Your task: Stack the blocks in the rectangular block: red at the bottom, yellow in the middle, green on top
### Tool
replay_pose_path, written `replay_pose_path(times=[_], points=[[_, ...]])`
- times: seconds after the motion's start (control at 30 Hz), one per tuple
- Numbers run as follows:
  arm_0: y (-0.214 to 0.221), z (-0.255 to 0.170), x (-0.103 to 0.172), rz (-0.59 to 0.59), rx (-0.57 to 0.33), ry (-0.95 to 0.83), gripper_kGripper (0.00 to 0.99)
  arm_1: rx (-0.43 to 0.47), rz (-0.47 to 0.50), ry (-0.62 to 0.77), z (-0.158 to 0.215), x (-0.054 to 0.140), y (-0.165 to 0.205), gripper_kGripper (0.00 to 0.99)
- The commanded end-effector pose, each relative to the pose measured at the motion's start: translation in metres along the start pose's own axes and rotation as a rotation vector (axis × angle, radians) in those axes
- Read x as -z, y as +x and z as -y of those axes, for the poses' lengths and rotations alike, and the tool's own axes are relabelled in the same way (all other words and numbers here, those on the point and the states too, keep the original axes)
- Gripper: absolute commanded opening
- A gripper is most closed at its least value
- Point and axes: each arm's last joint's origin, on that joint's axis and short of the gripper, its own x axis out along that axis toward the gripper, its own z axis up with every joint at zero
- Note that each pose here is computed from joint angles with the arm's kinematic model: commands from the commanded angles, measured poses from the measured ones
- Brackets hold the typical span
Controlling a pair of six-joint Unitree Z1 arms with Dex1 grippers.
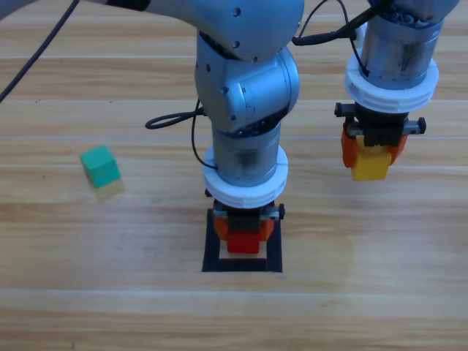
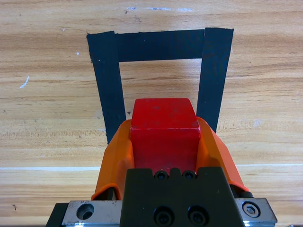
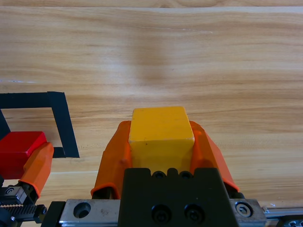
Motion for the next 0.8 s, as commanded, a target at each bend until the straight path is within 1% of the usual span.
replay_pose_path(times=[0.03, 0.8], points=[[0.018, -0.004, -0.005, -0.028, -0.039, -0.039, 0.038, 0.018, 0.003, -0.026, -0.007, 0.006, 0.008, 0.000], [0.034, -0.002, -0.006, -0.032, -0.052, -0.059, 0.041, 0.017, 0.013, -0.020, -0.007, 0.005, 0.009, 0.000]])
